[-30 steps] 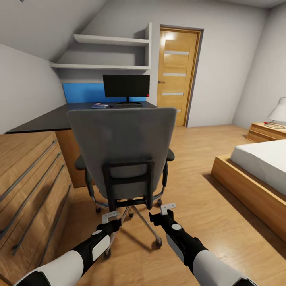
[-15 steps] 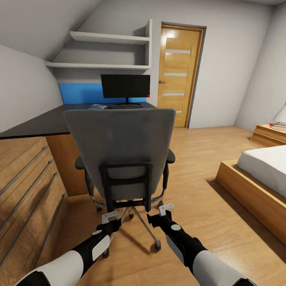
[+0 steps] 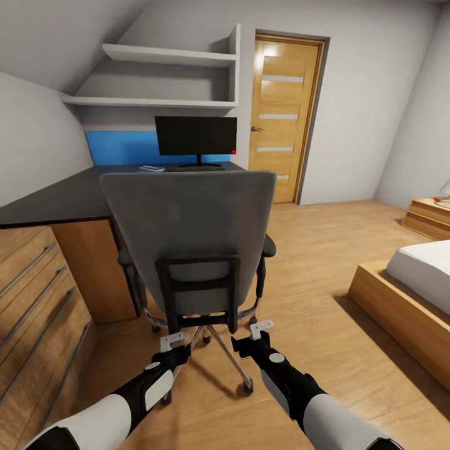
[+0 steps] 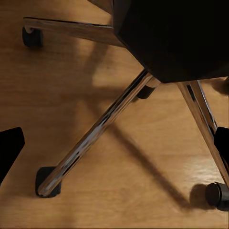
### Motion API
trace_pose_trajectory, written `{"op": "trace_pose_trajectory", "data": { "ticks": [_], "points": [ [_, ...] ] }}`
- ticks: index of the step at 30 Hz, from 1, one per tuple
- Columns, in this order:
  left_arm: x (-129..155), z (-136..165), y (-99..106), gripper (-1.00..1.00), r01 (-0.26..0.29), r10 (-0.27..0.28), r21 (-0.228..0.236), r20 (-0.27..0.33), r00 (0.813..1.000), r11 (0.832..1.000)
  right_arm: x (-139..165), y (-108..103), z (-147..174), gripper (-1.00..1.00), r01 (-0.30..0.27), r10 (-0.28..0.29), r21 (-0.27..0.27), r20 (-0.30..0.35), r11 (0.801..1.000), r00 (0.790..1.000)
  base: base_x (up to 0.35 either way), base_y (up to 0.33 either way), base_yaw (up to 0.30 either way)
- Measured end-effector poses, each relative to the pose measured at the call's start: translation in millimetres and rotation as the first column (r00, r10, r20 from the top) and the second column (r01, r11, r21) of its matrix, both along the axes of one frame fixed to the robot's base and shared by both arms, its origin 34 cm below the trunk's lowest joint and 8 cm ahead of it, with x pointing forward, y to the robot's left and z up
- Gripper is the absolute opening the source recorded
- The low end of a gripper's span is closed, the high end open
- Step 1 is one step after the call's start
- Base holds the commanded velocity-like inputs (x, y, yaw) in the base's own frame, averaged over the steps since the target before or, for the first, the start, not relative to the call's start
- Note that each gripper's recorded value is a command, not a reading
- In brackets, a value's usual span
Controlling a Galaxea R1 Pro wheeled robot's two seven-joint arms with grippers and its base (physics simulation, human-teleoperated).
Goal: In the bedroom, organize the workspace by keeping the computer under the desk, ensuring the monitor is on the desk, placing the keyboard on the desk next to the monitor, placing the mouse on the desk next to the keyboard, moving the folder from the swivel chair onto the desk next to the mouse, stacking the notebook on top of the folder with the pen on top of the notebook, and positioning the swivel chair next to the desk.
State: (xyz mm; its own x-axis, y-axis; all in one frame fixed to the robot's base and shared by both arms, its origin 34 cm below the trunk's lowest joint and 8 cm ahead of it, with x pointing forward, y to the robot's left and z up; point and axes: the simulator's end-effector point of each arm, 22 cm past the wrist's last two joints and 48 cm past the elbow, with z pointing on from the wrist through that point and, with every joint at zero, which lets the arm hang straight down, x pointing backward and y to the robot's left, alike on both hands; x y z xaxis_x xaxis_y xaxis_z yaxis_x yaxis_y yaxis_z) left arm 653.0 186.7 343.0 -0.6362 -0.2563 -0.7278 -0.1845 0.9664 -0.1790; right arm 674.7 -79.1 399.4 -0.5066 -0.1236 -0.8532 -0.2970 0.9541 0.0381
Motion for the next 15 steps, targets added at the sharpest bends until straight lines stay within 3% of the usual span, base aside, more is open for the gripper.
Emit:
{"op": "trace_pose_trajectory", "data": {
  "ticks": [15],
  "points": [
    [0.1, 0.0, 1.2, 1.00, -0.002, 0.002, 0.001, 0.000, 1.000, 1.000, -0.5, 1.3, -0.1, 1.00, -0.002, 0.002, 0.000, 0.000, 1.000, 1.000, 0.328, 0.000, 0.000]
  ]
}}
